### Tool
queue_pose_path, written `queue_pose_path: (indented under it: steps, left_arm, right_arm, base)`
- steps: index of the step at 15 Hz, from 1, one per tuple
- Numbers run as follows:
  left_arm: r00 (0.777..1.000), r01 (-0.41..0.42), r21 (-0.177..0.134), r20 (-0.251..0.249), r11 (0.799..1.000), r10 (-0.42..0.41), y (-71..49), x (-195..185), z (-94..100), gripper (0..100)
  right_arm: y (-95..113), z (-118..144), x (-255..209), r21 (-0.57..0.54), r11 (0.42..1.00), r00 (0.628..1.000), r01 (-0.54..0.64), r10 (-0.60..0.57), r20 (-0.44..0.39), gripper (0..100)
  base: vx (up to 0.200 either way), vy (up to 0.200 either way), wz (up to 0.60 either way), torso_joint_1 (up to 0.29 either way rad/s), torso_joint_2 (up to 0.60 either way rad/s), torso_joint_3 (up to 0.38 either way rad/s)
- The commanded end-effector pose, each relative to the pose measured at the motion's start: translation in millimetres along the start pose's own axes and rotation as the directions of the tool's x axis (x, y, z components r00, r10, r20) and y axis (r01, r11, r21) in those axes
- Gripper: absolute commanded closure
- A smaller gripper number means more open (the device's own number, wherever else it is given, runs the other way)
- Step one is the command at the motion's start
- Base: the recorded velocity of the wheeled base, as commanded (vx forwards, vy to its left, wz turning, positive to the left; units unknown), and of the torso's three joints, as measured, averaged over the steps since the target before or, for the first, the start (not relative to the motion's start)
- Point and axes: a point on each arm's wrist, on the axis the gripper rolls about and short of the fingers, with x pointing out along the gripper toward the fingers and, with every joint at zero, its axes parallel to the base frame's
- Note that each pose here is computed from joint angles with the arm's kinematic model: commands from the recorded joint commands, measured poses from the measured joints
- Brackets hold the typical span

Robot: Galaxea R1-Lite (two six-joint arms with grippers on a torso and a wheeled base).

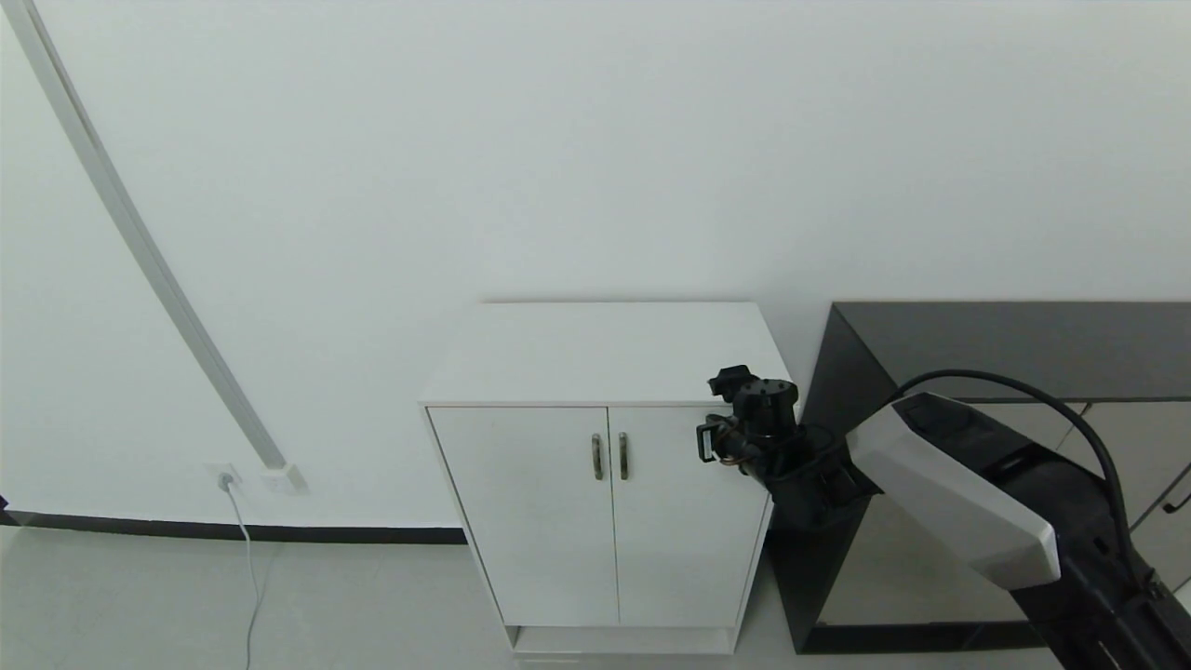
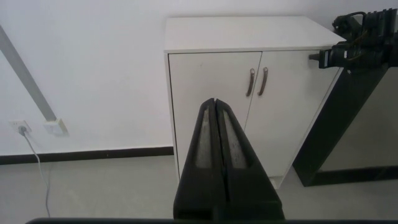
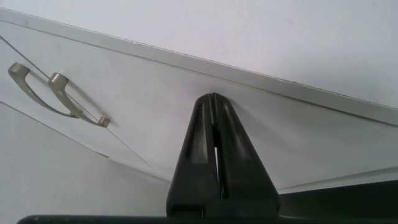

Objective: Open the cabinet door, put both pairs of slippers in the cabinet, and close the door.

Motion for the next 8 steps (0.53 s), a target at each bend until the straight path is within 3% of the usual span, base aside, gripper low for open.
queue_pose_path:
  steps: [1, 4, 8]
  left_arm:
    - [1.000, 0.001, -0.001, -0.001, 1.000, -0.001, 0.0, 0, 0.1, 100]
    - [1.000, 0.001, -0.001, -0.001, 1.000, -0.001, 0.0, 0, 0.1, 100]
    - [1.000, 0.001, -0.001, -0.001, 1.000, -0.001, 0.0, 0, 0.1, 100]
  right_arm:
    - [-1, 4, -8, -0.001, 1.000, 1.000, 0.002, -0.002, -0.004, 100]
    - [-13, 17, -46, 0.023, 1.000, 1.000, 0.016, -0.016, -0.004, 100]
    - [-61, 28, -115, 0.048, 0.992, 0.993, 0.120, -0.119, -0.010, 100]
  base:
    - [0.000, 0.000, 0.00, 0.000, 0.00, 0.000]
    - [0.000, 0.000, 0.00, 0.000, 0.00, 0.000]
    - [0.000, 0.000, 0.00, 0.000, 0.00, 0.000]
